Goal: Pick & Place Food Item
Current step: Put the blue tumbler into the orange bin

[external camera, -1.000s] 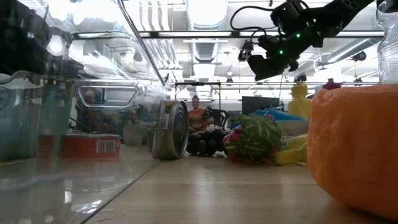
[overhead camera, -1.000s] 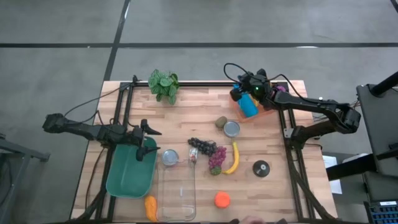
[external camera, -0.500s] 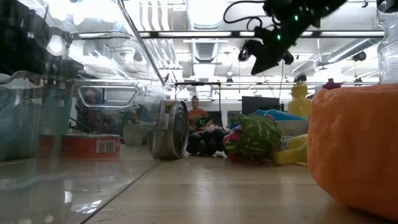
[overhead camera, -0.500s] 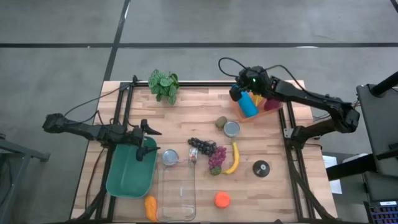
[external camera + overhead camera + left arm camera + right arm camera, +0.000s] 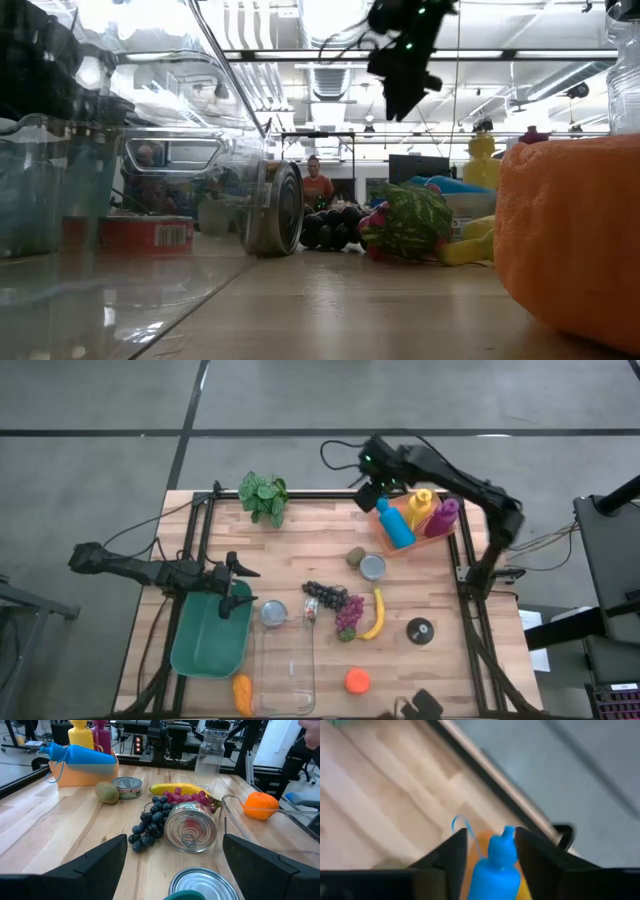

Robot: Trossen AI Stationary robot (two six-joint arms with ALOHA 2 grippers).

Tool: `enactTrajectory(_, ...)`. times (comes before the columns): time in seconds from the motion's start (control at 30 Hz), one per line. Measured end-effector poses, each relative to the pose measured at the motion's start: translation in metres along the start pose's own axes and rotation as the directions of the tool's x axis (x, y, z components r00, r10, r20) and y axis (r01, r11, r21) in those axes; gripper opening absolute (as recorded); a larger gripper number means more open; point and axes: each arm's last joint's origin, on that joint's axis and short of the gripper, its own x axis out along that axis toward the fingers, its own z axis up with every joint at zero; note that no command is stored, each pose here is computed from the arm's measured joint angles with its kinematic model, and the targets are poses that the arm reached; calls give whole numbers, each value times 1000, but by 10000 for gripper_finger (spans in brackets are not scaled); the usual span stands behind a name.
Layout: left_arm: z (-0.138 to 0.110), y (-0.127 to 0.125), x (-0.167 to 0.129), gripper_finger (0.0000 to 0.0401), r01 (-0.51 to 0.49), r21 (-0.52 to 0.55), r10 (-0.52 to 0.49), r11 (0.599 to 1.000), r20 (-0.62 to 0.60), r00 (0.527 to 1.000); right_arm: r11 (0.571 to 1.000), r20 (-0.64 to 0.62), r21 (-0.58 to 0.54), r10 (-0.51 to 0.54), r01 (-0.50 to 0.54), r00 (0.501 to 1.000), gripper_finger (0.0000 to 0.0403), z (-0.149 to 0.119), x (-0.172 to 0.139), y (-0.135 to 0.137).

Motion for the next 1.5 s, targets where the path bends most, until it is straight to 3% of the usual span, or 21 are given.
enactTrajectory(0.2,0,0,0,336,0,0,0,1000,0,1000,996,-215,68,72,-59,974,238,30,30,-31)
enactTrajectory(0.37,0,0,0,336,0,0,0,1000,1,1000,990,-292,106,116,-89,949,244,43,55,-50)
enactTrajectory(0.57,0,0,0,336,0,0,0,1000,1,1000,991,-319,101,113,-84,941,244,51,76,-53)
enactTrajectory(1.5,0,0,0,336,0,0,0,1000,1,1000,993,-484,113,87,-36,871,244,23,134,-50)
